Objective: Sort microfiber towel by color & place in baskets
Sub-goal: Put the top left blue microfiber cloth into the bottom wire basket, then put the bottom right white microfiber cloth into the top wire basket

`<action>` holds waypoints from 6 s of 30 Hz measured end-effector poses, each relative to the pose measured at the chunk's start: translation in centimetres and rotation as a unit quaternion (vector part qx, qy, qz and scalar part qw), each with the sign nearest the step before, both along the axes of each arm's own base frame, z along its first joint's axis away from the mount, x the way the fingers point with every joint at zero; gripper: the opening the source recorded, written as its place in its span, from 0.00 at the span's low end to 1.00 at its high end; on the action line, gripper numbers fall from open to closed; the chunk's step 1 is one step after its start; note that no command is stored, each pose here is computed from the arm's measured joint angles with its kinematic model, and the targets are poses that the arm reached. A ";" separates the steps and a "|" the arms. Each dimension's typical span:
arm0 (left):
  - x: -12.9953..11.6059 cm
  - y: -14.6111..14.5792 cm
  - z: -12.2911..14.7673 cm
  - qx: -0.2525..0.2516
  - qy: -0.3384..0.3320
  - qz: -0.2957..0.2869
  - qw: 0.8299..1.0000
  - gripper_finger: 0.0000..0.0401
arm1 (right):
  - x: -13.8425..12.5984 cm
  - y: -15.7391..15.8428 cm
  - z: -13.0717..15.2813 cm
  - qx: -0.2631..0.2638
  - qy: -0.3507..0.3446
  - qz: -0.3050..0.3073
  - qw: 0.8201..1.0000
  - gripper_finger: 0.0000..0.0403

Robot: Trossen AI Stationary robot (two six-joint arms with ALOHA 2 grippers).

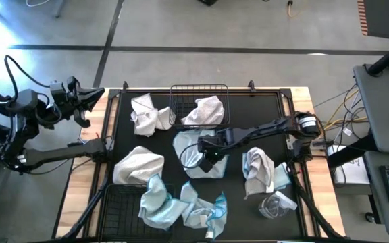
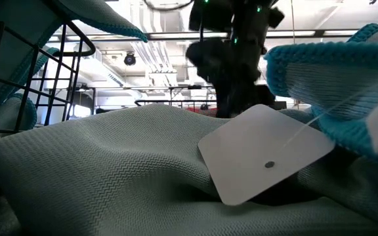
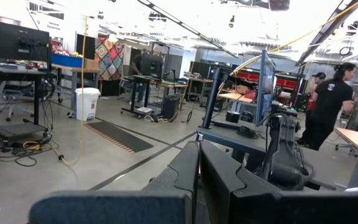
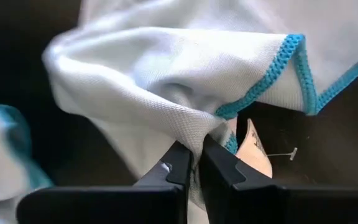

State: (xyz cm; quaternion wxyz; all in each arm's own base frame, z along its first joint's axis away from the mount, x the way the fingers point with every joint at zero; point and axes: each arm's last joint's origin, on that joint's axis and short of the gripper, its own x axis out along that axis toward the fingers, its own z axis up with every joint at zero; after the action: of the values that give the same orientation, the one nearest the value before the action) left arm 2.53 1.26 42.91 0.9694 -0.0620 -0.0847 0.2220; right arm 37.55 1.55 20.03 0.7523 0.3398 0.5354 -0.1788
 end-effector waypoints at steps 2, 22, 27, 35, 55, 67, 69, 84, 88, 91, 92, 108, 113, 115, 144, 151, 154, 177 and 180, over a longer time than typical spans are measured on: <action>0.0 0.0 0.0 0.000 0.000 0.000 1.000 0.00 | -0.4 0.0 1.5 0.000 -0.021 -0.006 1.000 0.04; 0.0 0.0 0.3 0.010 -0.015 0.001 1.000 0.00 | -4.3 -0.6 13.1 -0.085 -0.271 -0.011 0.959 0.04; -0.1 0.0 0.7 0.016 -0.031 0.001 0.999 0.00 | -4.7 -0.7 15.1 -0.102 -0.330 0.006 0.938 0.04; -0.1 0.0 0.8 0.006 -0.044 -0.002 0.999 0.00 | -4.9 -0.7 18.7 -0.140 -0.419 0.035 0.897 0.04; -0.1 0.0 0.8 -0.055 -0.073 -0.014 0.996 0.00 | -4.4 -0.2 25.5 -0.212 -0.524 0.086 0.820 0.04; -0.1 0.0 0.8 -0.056 -0.073 -0.014 0.996 0.00 | 2.2 2.3 25.1 -0.139 -0.547 0.183 0.805 0.04; -0.1 0.0 0.8 -0.058 -0.074 -0.014 0.995 0.00 | 3.4 3.0 25.3 -0.117 -0.557 0.211 0.795 0.04; -0.1 0.0 0.8 -0.087 -0.089 -0.020 0.992 0.00 | 5.8 6.6 26.9 -0.075 -0.558 0.303 0.769 0.04; -0.1 0.0 0.8 -0.090 -0.090 -0.021 0.992 0.00 | 6.0 7.1 26.2 -0.063 -0.538 0.307 0.782 0.04; -0.1 0.0 0.8 -0.090 -0.090 -0.021 0.992 0.00 | 6.3 7.9 25.5 -0.056 -0.531 0.314 0.785 0.04; -0.1 0.0 0.8 -0.090 -0.090 -0.021 0.992 0.00 | 6.3 8.2 25.4 -0.052 -0.528 0.317 0.786 0.04; -0.1 0.0 0.8 -0.090 -0.090 -0.021 0.992 0.00 | 6.4 11.0 23.8 -0.036 -0.507 0.348 0.788 0.04; -0.1 0.0 0.8 -0.090 -0.090 -0.021 0.992 0.00 | 6.7 11.1 23.1 -0.033 -0.497 0.348 0.794 0.04; -0.1 0.0 0.8 -0.090 -0.090 -0.021 0.992 0.00 | 6.9 11.2 22.4 -0.024 -0.485 0.343 0.804 0.04; -0.1 -0.1 0.7 -0.092 -0.084 -0.037 0.991 0.00 | 10.4 11.9 15.6 -0.002 -0.397 0.345 0.851 0.35; 0.0 -0.3 0.7 -0.093 -0.080 -0.073 0.990 0.00 | 8.3 11.3 16.3 0.007 -0.308 0.355 0.883 0.33; 0.0 -0.4 0.7 -0.092 -0.079 -0.082 0.989 0.00 | 6.9 10.9 17.5 0.008 -0.282 0.359 0.890 0.32; 0.1 -1.4 1.3 -0.026 -0.071 -0.240 0.968 0.00 | -2.4 7.0 22.5 -0.134 -0.108 0.180 0.968 0.32; 0.0 -1.5 1.5 -0.016 -0.075 -0.263 0.962 0.00 | -2.9 6.8 21.7 -0.139 -0.052 0.152 0.977 0.32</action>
State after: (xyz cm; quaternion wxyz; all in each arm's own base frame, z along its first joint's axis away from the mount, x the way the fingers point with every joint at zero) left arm 2.52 -0.27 44.40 0.9834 -0.1138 -0.1342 -0.0451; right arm 34.66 8.32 41.71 0.8376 0.1557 0.5104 -0.1170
